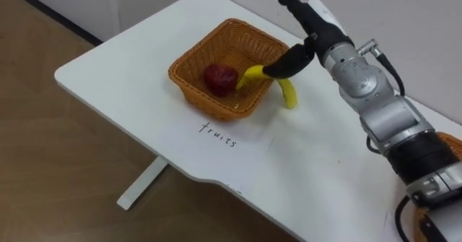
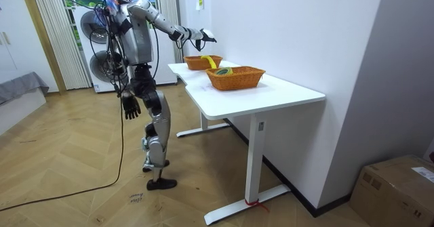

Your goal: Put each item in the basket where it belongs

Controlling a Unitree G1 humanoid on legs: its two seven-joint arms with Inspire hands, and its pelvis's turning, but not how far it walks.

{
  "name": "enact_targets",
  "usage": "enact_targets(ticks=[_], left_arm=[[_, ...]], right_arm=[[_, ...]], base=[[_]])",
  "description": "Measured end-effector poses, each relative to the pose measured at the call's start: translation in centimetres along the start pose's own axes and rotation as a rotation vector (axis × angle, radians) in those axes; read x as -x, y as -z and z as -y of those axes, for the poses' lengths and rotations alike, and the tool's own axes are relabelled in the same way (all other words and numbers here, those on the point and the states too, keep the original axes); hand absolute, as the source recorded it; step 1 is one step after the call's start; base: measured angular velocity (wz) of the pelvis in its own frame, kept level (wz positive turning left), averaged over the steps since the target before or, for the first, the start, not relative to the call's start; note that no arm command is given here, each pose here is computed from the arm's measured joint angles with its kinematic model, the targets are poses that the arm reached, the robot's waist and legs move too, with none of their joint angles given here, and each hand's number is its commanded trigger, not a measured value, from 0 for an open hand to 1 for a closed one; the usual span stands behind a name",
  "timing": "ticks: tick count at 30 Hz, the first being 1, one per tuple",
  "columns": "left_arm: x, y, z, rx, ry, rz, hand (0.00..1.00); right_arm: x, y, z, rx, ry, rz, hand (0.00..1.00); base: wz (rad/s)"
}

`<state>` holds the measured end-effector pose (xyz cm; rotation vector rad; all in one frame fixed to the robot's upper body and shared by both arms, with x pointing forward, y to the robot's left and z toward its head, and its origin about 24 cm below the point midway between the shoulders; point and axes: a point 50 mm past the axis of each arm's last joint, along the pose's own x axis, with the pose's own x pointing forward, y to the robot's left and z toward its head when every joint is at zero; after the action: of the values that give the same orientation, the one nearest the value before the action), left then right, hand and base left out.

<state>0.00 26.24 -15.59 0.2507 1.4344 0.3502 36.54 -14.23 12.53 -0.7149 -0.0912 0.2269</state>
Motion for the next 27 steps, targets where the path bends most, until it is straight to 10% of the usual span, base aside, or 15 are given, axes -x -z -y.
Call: enact_targets(ticks=[27], left_arm=[[0.0, -0.6, 0.3, 0.039, -0.013, 0.027, 0.0]], right_arm=[[1.6, -3.2, 5.4, -0.133, 0.206, 0.174, 0.0]], base=[[-0.05]])
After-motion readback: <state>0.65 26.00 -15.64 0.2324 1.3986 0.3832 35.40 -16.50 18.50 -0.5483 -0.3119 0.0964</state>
